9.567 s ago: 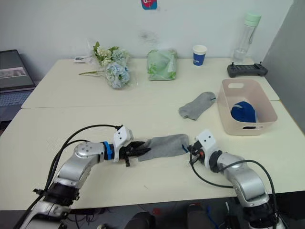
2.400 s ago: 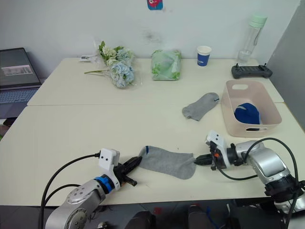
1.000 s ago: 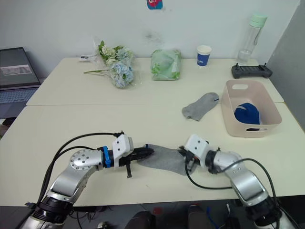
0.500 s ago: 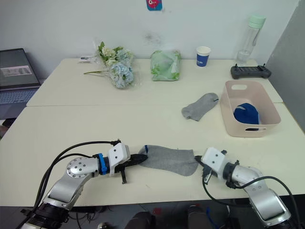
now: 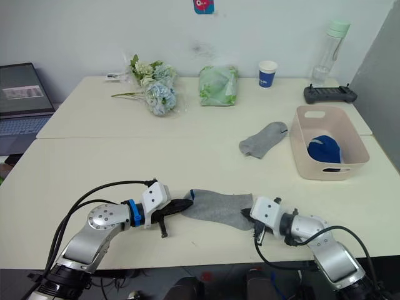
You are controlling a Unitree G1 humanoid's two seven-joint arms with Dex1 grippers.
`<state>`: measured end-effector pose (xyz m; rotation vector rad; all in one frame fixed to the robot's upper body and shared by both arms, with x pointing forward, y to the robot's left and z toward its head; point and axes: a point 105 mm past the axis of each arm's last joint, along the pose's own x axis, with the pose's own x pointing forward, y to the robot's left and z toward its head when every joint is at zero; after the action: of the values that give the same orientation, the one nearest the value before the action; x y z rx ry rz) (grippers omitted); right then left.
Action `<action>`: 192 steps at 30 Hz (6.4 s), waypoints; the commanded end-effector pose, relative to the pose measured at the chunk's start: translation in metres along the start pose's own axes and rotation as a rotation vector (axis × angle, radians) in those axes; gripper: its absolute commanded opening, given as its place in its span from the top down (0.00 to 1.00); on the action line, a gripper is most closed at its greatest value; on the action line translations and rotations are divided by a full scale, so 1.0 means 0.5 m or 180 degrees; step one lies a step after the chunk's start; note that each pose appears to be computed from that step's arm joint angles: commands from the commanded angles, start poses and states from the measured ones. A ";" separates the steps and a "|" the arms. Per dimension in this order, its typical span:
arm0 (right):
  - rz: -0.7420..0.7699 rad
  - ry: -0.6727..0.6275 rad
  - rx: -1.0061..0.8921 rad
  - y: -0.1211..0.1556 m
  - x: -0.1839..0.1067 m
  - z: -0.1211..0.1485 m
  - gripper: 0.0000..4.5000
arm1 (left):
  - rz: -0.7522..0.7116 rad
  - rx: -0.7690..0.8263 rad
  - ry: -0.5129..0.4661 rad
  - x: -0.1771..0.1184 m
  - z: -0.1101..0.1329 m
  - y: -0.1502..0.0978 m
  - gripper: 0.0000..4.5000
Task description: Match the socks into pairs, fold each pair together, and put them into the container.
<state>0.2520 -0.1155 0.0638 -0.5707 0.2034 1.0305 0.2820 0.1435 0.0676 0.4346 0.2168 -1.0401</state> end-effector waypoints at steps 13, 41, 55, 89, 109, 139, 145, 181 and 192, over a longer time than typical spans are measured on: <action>-0.1552 -0.0247 0.0521 -0.133 -0.134 0.005 0.48 | 0.1551 -0.0593 -0.0723 -0.126 0.028 0.154 0.67; -0.1226 0.0162 -0.0009 -0.321 0.076 0.049 0.00 | 0.0354 0.0100 -0.1280 -0.001 0.248 0.090 0.01; -0.1245 0.0138 0.0170 -0.368 0.168 0.073 0.00 | 0.0638 -0.0029 -0.1277 -0.023 0.224 0.087 0.01; 0.1129 -0.0924 -0.1565 -0.021 0.053 0.201 1.00 | 0.0155 -0.0081 -0.0350 0.073 0.165 0.148 0.00; 0.1037 -0.0893 -0.1521 -0.002 0.056 0.196 1.00 | -0.0062 0.0043 0.0036 0.188 0.117 0.173 0.85; 0.0464 -0.0482 -0.1501 -0.186 -0.002 0.107 0.47 | 0.1062 -0.1252 -0.0109 0.014 0.079 0.096 1.00; -0.0001 -0.0234 -0.0231 -0.182 -0.059 0.067 0.09 | 0.1023 -0.1195 -0.0120 0.011 0.078 0.099 1.00; -0.0391 -0.0092 0.2185 -0.148 0.008 0.086 1.00 | 0.0990 -0.1019 -0.0104 0.003 0.082 0.112 1.00; 0.0062 -0.0386 0.2291 -0.119 -0.059 0.146 1.00 | 0.0474 -0.1127 -0.0672 -0.030 0.150 0.064 1.00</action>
<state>0.2884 -0.1225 0.1475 0.1516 0.4772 0.8898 0.3055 0.1377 0.1339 0.0188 0.2210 -0.8517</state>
